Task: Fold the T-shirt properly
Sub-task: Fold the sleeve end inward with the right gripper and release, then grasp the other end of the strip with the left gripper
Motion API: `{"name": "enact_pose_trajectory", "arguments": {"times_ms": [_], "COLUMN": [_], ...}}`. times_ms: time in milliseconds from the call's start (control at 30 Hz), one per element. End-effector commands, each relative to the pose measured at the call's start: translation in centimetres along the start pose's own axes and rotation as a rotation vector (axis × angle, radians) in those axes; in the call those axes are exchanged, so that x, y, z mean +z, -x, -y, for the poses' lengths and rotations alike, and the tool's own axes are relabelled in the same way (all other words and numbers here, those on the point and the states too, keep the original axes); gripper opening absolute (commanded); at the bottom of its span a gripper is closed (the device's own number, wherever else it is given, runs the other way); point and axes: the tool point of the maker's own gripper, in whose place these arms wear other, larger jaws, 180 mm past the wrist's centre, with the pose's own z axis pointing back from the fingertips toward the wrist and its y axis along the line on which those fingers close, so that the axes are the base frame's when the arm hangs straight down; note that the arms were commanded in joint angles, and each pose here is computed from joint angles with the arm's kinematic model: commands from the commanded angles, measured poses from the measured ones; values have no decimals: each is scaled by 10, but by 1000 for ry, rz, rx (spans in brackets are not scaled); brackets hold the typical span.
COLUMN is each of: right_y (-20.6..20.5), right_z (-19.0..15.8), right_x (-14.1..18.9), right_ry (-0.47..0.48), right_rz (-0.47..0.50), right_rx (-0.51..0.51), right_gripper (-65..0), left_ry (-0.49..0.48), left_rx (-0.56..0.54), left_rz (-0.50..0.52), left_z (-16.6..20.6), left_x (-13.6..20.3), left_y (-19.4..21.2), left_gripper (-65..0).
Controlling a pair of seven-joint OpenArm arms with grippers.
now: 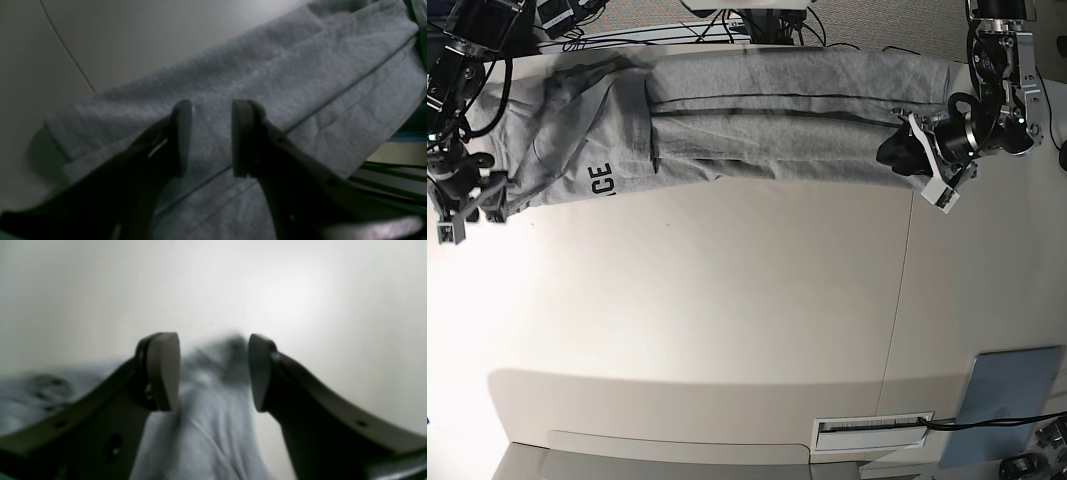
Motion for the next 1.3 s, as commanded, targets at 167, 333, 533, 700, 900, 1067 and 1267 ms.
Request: {"name": "enact_pose_trajectory", "arguments": {"times_ms": [167,333,533,700,900,1067,1267], "right_y": [-1,38,45,42,-3,-22,-12], "right_z": [-6,29,66,63,46,25,11], "right_x": [-14,-37,-35,-35,-15,10,23], "right_ry": [6,207,368,352,342,329,303], "right_rz": [-26,-109,-128,-122,-1,51,39], "right_rx": [81,74,7,20,107,188,222], "right_gripper": [-584,-608,-609,-609,-609,-609,-608], "left_ry": [-3,-4,-4,-5,-31,-104,-138], "left_rx": [-21,-21,-21,-20,-16,41,127], "left_rz": [39,35,29,29,39,93,39], "left_z": [-2,-2,-2,-2,-11,-34,-35], "left_x": [6,6,6,6,13,35,36], "left_y": [-13,-12,-11,-11,-13,-16,22], "left_gripper": [-432,-432,-432,-432,-386,-363,-332]}}
